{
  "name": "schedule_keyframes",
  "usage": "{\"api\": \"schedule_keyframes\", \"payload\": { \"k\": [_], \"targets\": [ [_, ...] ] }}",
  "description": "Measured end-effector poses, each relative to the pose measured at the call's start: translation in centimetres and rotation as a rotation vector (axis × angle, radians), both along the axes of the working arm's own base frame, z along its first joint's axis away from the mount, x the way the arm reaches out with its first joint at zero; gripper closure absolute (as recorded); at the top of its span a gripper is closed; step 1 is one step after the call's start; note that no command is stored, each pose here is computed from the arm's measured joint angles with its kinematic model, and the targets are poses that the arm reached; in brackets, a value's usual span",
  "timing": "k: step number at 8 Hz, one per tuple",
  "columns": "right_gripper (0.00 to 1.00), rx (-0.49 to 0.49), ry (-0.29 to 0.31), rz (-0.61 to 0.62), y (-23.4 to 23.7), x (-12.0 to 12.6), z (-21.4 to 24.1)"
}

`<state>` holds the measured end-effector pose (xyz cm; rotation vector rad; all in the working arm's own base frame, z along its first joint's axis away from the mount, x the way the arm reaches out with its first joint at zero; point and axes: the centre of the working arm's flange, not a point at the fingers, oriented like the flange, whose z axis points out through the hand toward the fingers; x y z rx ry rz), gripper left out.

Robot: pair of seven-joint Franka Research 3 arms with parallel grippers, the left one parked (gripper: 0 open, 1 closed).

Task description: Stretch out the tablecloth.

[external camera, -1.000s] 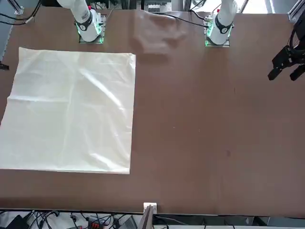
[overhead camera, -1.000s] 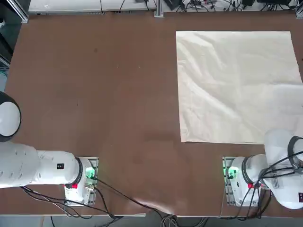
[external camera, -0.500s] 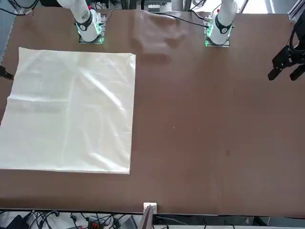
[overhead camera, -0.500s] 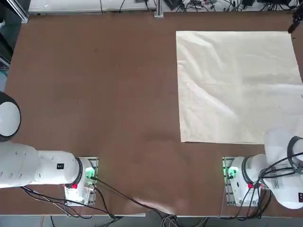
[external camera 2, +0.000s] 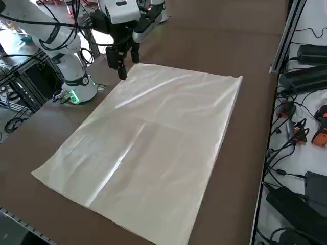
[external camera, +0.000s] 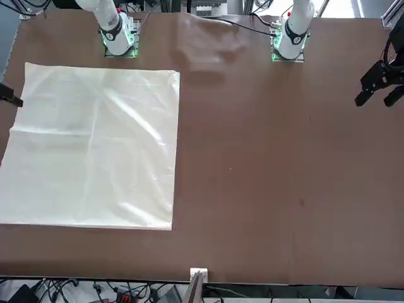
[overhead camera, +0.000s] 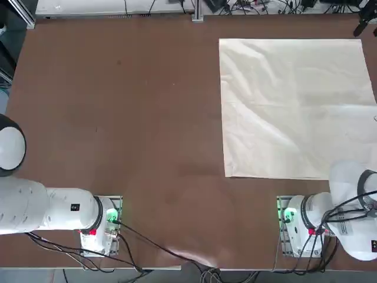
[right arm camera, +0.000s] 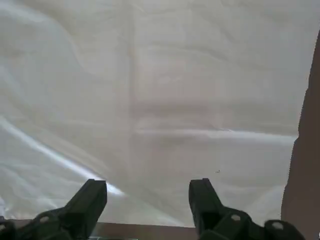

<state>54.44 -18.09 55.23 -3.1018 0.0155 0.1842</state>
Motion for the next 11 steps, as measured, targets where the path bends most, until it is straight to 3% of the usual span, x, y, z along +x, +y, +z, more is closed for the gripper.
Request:
{"api": "schedule_keyframes", "payload": {
  "k": [5, 11],
  "targets": [
    [0.00, 0.003, -0.002, 0.013, 0.6, 0.2, 0.0],
    [0.00, -0.062, 0.000, 0.030, 5.4, 5.1, 0.9]
  ]
}}
